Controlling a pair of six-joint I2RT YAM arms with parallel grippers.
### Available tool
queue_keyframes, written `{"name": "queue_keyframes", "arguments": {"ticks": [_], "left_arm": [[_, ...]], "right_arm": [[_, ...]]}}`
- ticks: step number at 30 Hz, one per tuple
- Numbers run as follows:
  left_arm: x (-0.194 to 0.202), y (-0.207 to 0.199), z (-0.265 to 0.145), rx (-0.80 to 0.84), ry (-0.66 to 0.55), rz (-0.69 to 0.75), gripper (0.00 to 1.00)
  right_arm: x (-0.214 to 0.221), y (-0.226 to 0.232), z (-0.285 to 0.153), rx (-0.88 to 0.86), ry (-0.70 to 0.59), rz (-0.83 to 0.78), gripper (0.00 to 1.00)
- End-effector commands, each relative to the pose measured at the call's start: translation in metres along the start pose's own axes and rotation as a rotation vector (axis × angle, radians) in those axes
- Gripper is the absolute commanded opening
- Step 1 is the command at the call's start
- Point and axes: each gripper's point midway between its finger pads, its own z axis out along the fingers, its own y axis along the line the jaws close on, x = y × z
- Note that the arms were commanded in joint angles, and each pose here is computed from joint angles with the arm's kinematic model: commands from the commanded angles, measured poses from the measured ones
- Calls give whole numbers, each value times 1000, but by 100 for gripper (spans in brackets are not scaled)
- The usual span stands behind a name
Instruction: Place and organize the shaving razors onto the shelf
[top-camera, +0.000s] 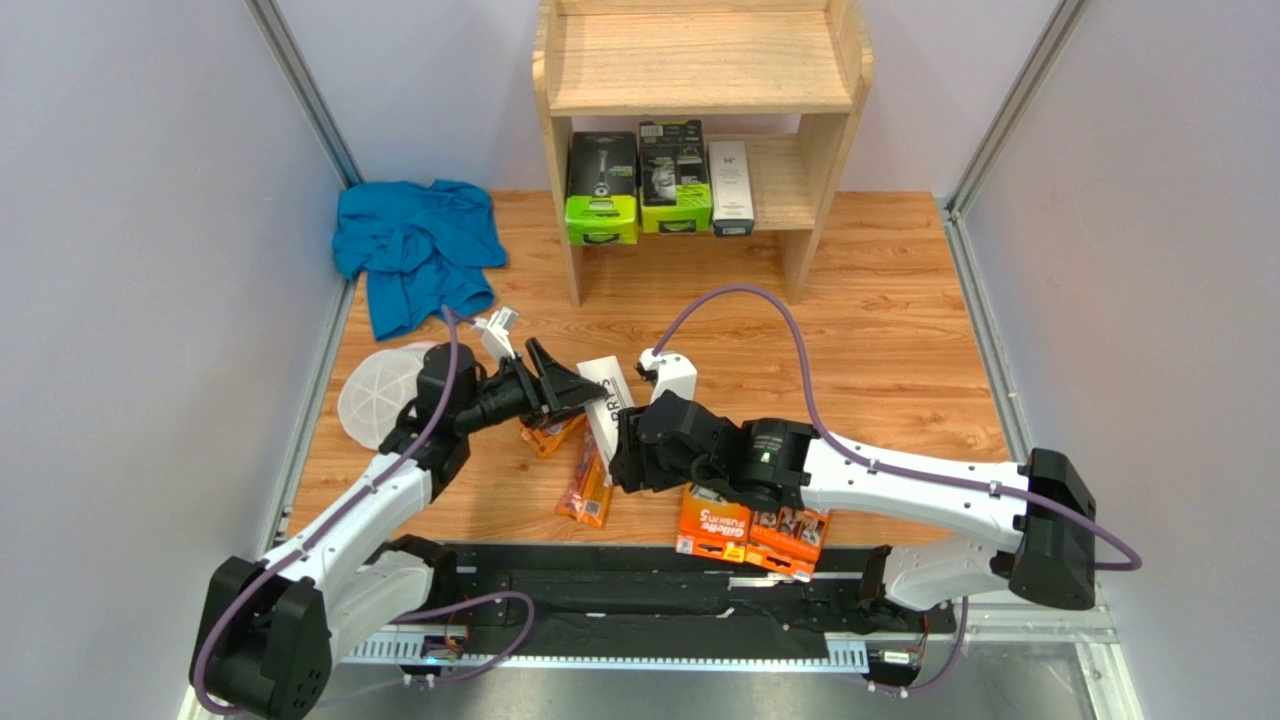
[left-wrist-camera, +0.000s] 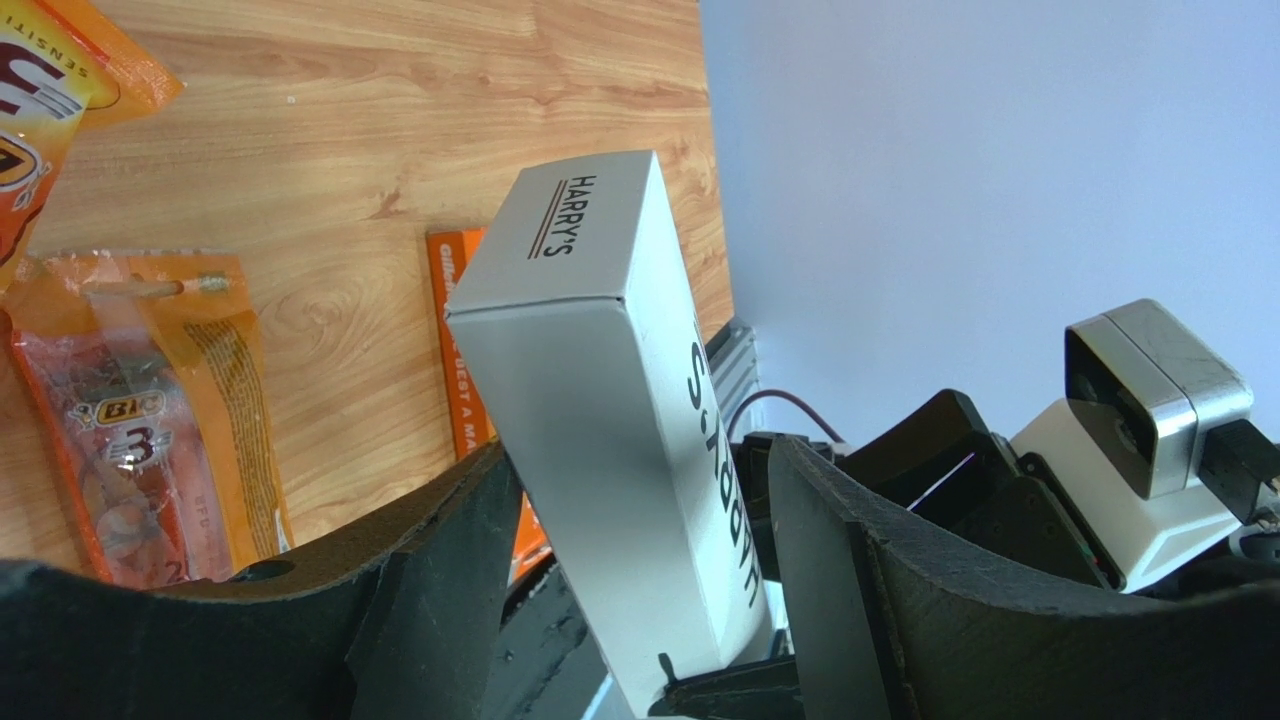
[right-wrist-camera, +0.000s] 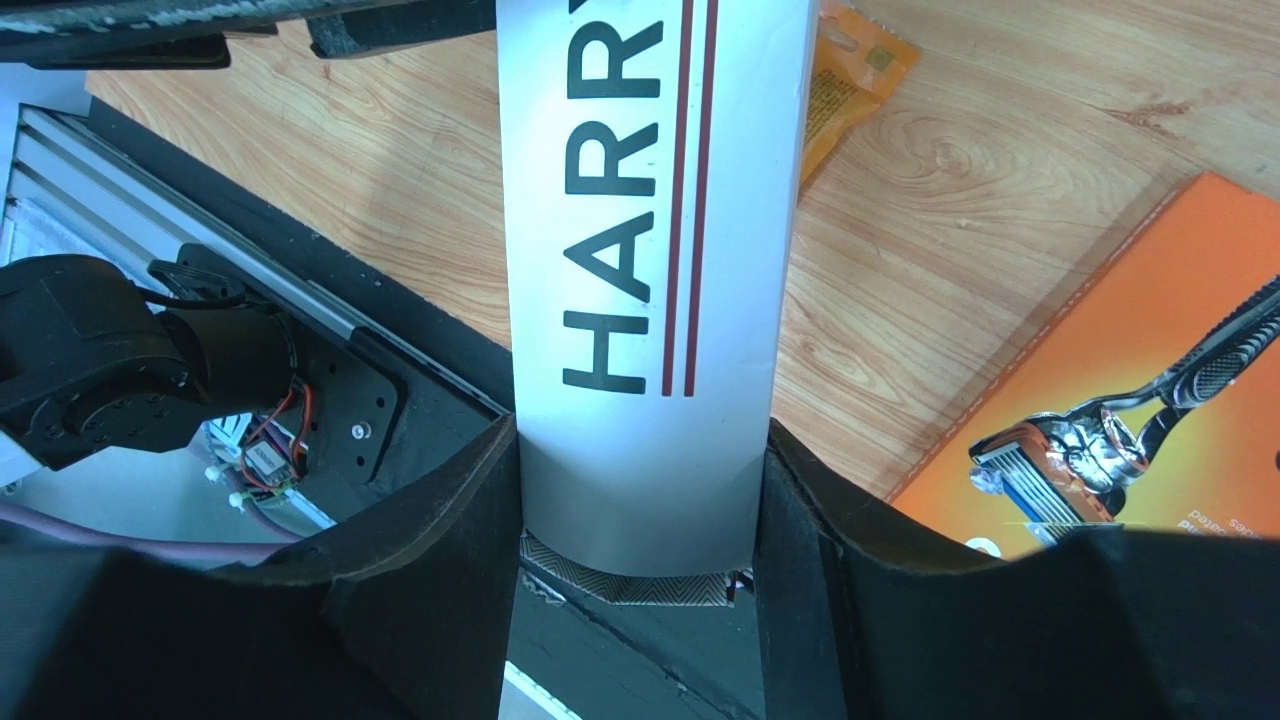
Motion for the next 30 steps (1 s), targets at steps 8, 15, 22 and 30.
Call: {"name": "queue_keyframes", "arguments": {"ticks": [8,15,22,30], "left_arm": [[2,-7,2,51,29,37,66],[4,-8,-1,55,33,46,37],[1,-17,-4,74,17,58,27],[-6,-48,-3,214,11,110,26]], "right_arm": [[-21,41,-9,-114,-27,-61,29],[-21,34,-9,-78,-35,-41,35],[-39,24,-34,-94,-147,44,83],[-66,11,-82,-293,-326,229,100]]}}
